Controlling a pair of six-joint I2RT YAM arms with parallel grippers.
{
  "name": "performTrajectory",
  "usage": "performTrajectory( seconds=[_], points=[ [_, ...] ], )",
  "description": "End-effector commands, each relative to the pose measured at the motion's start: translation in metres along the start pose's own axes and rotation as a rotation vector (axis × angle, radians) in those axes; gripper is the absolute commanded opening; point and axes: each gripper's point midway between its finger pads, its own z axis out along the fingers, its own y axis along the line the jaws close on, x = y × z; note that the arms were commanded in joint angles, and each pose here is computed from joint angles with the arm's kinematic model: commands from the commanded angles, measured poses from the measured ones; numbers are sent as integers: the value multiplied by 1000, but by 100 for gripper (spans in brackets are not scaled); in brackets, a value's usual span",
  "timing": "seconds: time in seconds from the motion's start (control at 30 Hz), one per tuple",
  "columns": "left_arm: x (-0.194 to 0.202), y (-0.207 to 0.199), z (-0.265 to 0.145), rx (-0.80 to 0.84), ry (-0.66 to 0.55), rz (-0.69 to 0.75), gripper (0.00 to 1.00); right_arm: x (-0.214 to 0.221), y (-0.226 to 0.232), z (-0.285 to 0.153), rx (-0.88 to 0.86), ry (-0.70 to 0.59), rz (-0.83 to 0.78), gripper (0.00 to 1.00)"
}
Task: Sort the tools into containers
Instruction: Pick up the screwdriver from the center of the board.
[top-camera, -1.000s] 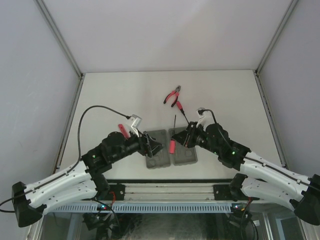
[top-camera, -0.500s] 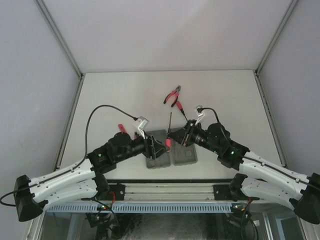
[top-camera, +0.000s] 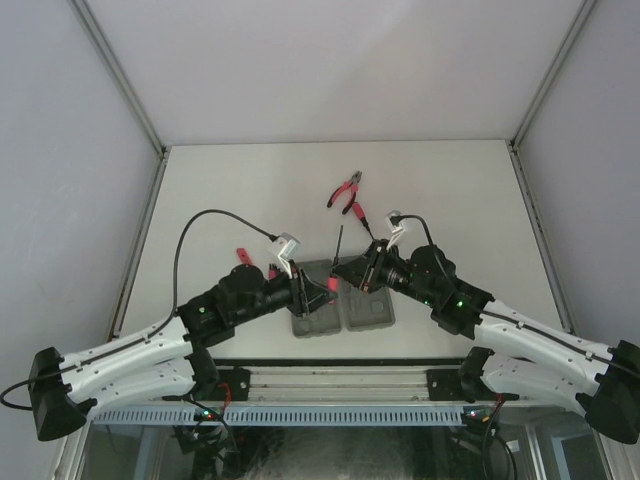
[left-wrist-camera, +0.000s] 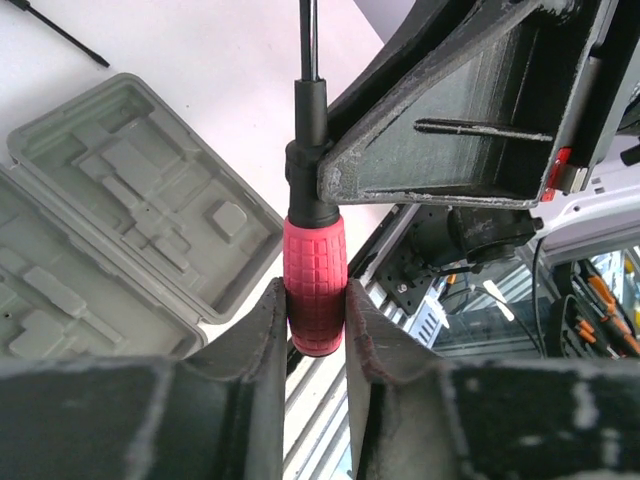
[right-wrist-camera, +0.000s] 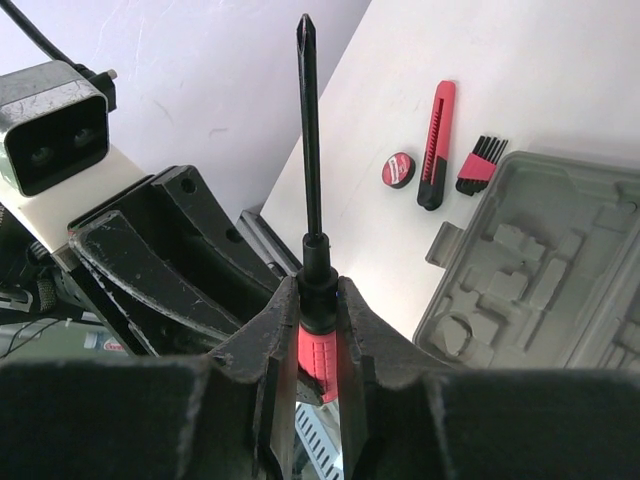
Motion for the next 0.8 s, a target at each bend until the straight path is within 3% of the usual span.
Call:
performTrajectory(
  seconds=[0.0,0.33,0.6,0.77],
  points=[
    [-20,-13,0,32,-62,-3,20,-12,25,-3,-83,-38,-1,7],
    [-20,-7,0,0,-59,2,1,-14,17,-6,-43,-54,-24,10],
    [-19,-6,-3,-8,-51,18,0,-20,18,-9,-34,-84,-23,18],
    [-18,-4,-6,-25,-36,37,0,-22,12,-14,-3,-96,-37,32]
  ],
)
